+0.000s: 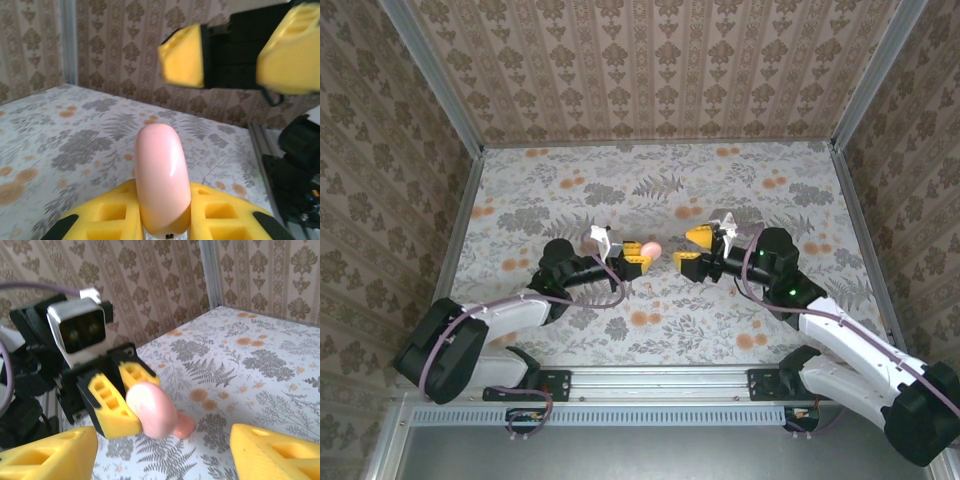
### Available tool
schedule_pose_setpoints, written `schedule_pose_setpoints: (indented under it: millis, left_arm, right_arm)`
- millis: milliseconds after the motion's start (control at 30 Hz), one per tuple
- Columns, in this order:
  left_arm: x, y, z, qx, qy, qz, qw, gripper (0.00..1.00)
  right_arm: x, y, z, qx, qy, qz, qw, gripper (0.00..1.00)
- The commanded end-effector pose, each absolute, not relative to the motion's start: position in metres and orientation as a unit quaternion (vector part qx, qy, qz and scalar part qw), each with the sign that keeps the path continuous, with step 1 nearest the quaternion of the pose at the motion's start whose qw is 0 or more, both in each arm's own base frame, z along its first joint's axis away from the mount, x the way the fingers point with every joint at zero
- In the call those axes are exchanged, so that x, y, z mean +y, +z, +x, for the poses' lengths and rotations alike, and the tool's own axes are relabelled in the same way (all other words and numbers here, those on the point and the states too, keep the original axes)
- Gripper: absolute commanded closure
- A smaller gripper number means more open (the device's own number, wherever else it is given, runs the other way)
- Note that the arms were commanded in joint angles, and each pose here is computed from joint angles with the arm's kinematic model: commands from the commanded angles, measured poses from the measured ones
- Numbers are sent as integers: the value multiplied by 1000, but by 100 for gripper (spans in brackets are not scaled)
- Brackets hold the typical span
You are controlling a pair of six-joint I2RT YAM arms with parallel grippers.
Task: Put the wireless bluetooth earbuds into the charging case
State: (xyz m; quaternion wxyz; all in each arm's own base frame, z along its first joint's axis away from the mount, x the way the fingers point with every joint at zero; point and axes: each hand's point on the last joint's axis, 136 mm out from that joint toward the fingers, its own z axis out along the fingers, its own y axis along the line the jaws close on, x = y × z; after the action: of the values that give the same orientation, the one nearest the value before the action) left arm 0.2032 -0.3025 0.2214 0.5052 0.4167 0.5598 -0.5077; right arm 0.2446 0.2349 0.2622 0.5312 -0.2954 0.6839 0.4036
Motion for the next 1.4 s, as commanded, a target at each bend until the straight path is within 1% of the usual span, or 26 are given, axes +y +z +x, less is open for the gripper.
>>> schedule_pose_setpoints:
  millis: [0, 267, 600, 800, 1367]
  left_arm:
    - [-305, 257, 189, 491, -544, 446, 514, 80]
    - [-303, 270, 177, 464, -558, 462, 510, 79]
    - [-301, 284, 168, 441, -562, 471, 517, 79]
    - [-300, 286, 163, 434, -566, 471, 518, 80]
    - [-299, 294, 156, 424, -570, 474, 520, 80]
  right_arm:
    - [236, 268, 229, 652, 412, -361, 525, 28]
    - [245, 272, 209, 584, 419, -460, 522, 27]
    - [261, 287, 220, 565, 445, -487, 496, 29]
    - [271, 291, 217, 538, 480, -516, 462, 37]
    - [288, 290, 211, 507, 516, -557, 409, 58]
